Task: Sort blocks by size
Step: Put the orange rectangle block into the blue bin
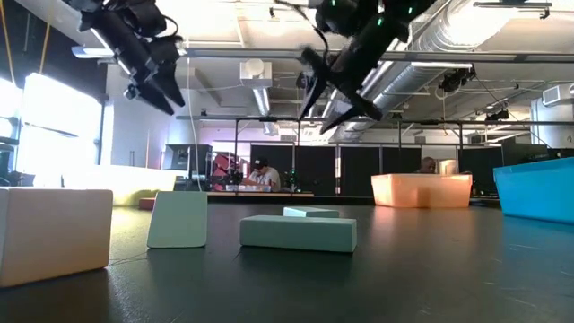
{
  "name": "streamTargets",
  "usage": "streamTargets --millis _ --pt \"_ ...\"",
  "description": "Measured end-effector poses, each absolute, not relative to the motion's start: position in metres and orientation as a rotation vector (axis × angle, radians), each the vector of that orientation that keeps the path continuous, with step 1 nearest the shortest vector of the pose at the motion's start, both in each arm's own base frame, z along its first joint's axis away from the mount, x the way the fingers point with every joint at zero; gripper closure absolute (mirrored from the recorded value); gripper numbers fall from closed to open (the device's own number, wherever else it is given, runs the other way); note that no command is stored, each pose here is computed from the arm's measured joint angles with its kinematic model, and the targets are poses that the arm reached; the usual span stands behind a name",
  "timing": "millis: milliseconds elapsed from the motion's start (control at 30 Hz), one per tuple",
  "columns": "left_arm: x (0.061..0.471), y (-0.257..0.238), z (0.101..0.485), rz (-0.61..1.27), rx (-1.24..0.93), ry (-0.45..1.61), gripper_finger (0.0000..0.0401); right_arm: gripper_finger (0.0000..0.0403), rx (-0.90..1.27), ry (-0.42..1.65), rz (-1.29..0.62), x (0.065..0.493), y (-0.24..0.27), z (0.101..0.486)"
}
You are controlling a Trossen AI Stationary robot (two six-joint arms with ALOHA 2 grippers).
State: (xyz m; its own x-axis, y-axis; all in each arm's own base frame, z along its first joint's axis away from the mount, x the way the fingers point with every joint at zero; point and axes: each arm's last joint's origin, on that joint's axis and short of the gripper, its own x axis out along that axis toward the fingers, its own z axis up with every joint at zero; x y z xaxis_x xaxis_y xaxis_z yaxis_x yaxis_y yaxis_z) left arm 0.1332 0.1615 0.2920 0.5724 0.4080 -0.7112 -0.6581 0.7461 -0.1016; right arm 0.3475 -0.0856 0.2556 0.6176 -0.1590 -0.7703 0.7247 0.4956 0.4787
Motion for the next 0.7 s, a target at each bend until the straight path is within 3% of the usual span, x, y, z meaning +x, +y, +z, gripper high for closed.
streamTargets --millis 133,300,500,700 --pt "0.138 0.156 0.29 0.584 -0.384 0.735 0.0149 0.0183 0.789 0.984 -0.388 0.345 -0.021 0.247" --pt "0.144 0.152 0.291 0.546 -0.348 0.731 0.0149 0.0183 0.793 1.306 -0.332 0.321 0.045 0.238" --pt "0.148 0.148 0.291 0.482 -0.243 0.755 0.0149 0.0181 1.011 1.668 -0.459 0.288 0.088 0.236" --pt "0.151 0.145 0.291 0.463 -0.231 0.757 0.0149 0.0147 1.198 1.85 -0.494 0.275 0.119 0.238"
